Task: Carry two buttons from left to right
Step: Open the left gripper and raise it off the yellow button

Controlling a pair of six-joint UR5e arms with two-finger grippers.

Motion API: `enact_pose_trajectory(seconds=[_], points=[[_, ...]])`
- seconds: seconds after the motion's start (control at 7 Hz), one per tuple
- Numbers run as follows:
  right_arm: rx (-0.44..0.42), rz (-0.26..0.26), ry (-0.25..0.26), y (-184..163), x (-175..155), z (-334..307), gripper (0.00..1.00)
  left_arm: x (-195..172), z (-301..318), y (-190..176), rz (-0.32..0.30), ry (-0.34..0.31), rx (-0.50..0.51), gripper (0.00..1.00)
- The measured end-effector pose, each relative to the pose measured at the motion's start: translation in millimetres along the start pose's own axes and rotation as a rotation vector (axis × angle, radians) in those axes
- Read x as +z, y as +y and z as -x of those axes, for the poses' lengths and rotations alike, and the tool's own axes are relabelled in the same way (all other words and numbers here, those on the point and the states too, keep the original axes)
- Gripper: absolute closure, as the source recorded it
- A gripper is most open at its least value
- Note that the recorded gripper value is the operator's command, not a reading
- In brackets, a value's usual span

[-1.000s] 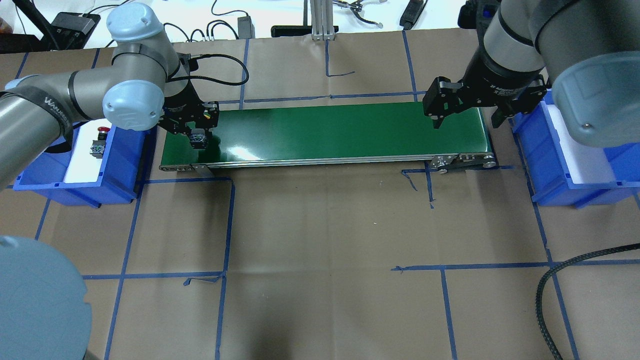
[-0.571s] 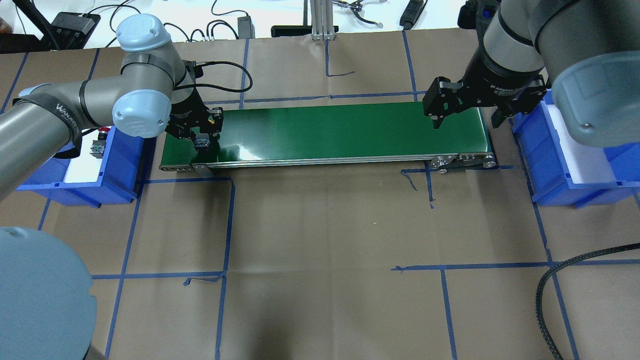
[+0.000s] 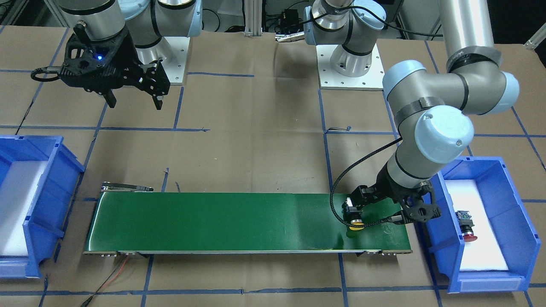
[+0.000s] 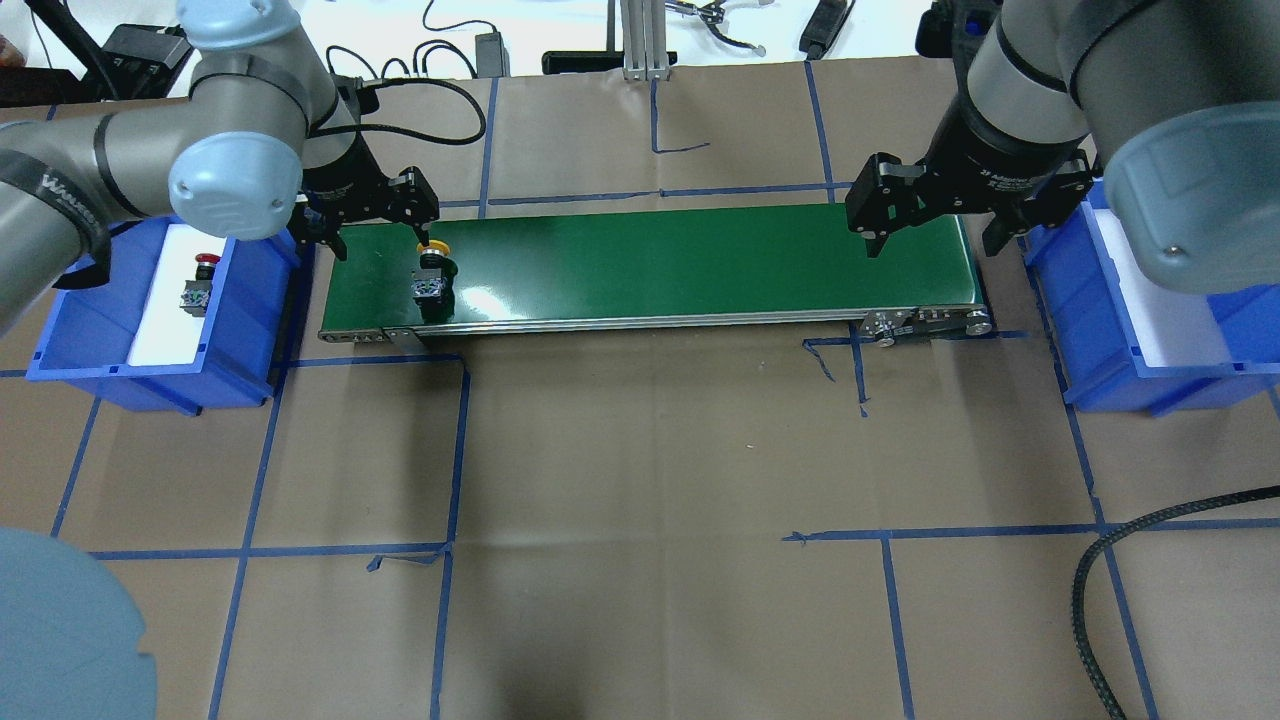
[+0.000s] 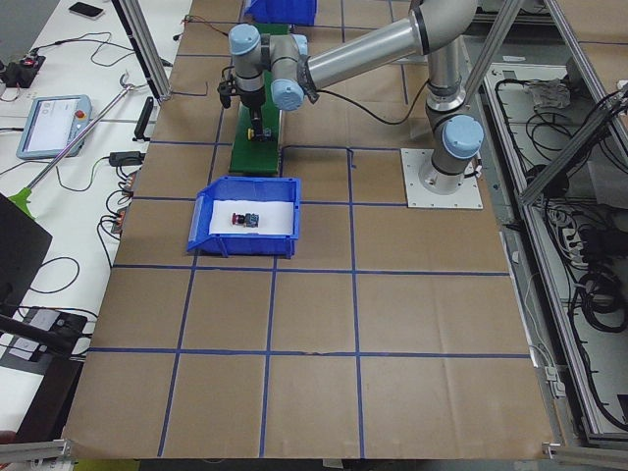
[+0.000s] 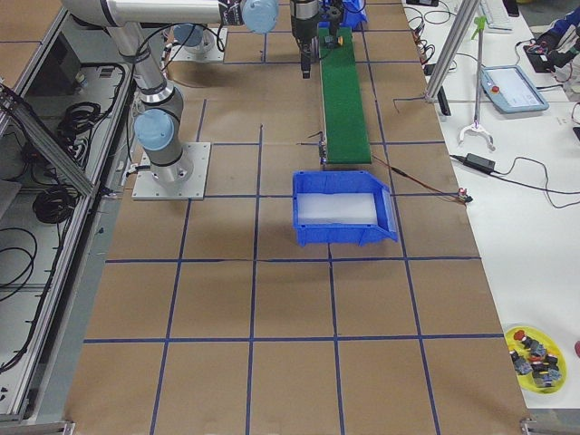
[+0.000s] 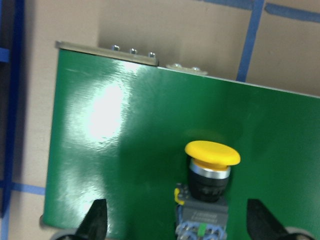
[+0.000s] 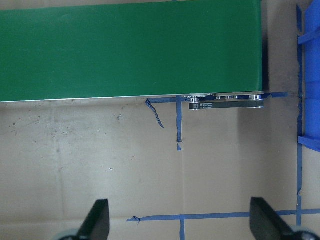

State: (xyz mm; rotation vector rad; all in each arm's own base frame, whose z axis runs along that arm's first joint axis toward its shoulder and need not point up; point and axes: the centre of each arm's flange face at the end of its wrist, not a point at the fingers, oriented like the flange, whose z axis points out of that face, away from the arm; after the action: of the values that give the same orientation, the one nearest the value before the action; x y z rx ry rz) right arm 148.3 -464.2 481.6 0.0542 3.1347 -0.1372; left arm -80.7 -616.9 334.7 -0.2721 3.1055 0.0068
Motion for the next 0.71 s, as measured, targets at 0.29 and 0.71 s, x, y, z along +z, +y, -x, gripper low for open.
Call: enact_pose_trajectory(seconds=[0.29,0.71], points=[[0.000,0.000,0.000,0.2,-0.2,-0.1,0.00,-70.2,5.0,20.7,-0.002,0.000,0.018,0.00],[0.000,-0.001,0.001,-0.2,-0.3,-0.4,0.00,-91.3,48.1,16.6,-0.015,0.002,0.043,0.00]])
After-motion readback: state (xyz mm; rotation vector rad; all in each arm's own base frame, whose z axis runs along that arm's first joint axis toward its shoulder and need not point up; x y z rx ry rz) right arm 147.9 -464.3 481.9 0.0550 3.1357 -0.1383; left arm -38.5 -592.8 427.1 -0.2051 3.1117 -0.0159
